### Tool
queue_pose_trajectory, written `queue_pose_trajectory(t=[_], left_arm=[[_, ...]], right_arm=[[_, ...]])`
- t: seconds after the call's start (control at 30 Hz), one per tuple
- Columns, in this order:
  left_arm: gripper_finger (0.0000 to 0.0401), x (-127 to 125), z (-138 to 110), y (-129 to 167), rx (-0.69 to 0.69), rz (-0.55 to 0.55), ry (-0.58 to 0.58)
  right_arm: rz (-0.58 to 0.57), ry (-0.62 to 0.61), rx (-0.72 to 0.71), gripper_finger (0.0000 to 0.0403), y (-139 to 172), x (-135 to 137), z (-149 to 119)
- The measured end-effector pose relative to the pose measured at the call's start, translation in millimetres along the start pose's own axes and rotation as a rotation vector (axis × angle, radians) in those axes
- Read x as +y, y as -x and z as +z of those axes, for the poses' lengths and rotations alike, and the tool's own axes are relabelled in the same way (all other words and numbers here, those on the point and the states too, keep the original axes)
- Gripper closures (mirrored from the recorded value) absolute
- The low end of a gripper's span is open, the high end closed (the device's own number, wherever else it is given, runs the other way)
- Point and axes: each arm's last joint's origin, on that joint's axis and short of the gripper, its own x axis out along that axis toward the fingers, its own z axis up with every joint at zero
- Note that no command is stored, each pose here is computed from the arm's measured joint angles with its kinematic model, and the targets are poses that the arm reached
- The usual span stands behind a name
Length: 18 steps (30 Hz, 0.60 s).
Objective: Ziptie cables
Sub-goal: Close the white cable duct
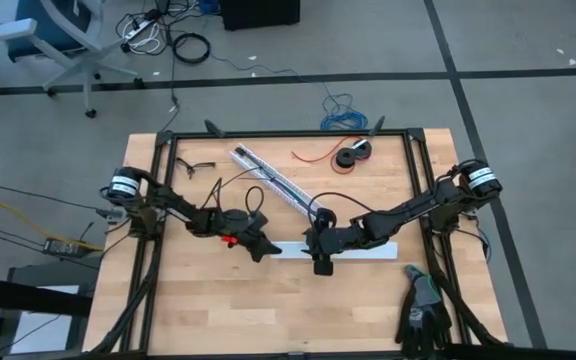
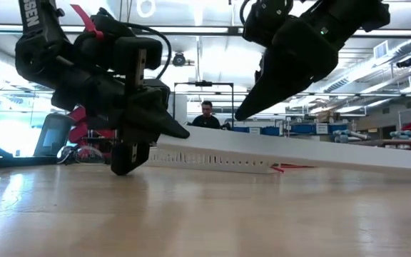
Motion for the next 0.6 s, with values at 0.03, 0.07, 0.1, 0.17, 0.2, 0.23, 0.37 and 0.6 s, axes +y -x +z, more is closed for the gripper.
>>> queue_pose_trajectory(t=[0.03, 0.07, 0.1, 0.17, 0.2, 0.23, 0.37, 0.6], left_arm=[[0.0397, 0.0, -0.1, 0.2, -0.005, -0.004, -0.012], [0.0394, -0.2, 0.0, 0.1, -0.009, -0.005, -0.022], [0.0391, -0.1, 0.1, 0.1, -0.013, -0.003, -0.027], [0.0385, -0.5, 0.7, -0.1, -0.024, -0.005, -0.015], [0.0382, -0.8, 1.4, -0.1, -0.038, -0.006, 0.011], [0.0378, -1.0, 2.2, -0.1, -0.052, -0.005, 0.036], [0.0367, -1.1, 3.7, 0.0, -0.081, -0.001, 0.09], [0.0363, -2.5, 5.0, 0.2, -0.075, -0.029, 0.172]], right_arm=[[-0.003, -0.002, 0.001, 0.0185, -0.4, -1.1, 0.0], [-0.003, -0.004, -0.002, 0.0185, -0.5, -1.5, 0.4], [-0.004, -0.005, -0.003, 0.0186, -0.7, -2.0, 0.6], [-0.006, -0.006, 0.001, 0.0187, -0.9, -2.9, 0.3], [-0.007, -0.009, 0.002, 0.0187, -1.0, -3.1, 0.2], [-0.007, -0.011, 0.002, 0.0187, -1.0, -3.1, 0.2], [-0.007, -0.011, 0.002, 0.0188, -1.0, -3.0, 0.2], [-0.017, 0.109, 0.002, 0.0183, -2.3, -7.3, 1.1]])
